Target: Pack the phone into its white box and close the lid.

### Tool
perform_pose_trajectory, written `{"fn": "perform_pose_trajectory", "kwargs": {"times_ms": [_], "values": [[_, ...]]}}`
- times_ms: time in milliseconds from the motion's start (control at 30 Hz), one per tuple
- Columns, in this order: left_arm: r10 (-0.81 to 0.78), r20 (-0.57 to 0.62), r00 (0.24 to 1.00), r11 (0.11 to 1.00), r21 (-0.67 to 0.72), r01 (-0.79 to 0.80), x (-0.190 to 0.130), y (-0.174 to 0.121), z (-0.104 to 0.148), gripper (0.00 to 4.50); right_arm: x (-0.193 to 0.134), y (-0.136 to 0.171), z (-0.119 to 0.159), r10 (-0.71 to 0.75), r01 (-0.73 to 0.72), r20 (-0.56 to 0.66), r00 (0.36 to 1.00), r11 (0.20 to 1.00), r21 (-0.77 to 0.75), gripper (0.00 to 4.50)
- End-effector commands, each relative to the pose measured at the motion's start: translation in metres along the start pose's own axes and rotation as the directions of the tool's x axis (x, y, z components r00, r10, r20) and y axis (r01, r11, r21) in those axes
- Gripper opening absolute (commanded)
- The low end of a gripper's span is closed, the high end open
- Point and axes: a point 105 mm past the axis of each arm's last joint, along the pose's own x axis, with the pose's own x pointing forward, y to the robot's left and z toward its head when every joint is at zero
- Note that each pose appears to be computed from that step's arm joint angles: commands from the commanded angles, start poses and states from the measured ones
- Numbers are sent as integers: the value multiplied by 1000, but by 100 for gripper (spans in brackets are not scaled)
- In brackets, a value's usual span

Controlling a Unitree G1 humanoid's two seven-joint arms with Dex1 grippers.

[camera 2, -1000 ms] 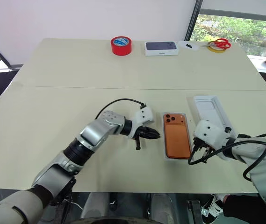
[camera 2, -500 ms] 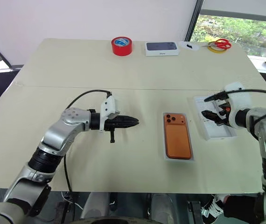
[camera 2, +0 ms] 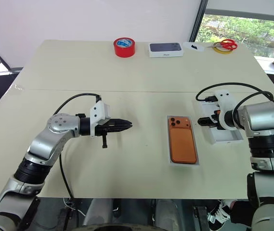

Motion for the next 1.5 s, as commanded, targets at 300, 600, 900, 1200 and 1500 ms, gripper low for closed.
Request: {"fn": "perform_pose_trajectory", "kwargs": {"times_ms": [300,600,900,1200,1500], "values": [[40,29,999,999,19,-40,-6,1,6,30,-10,2,11,23,-24,20,1000,998,56,5],[239,57,969,965,-124,-231,-32,35,-2,30,-74,56,84,401,-464,369,838,880,97,5],[296,55,954,944,-171,-283,-27,44,-9,30,-82,169,66,785,-838,332,523,544,33,5],[227,66,972,963,-160,-215,-15,31,-6,30,-64,224,28,708,-835,447,547,495,240,5],[98,103,990,985,-149,-82,23,4,2,30,-54,205,-6,626,-759,431,649,570,316,60]]}}
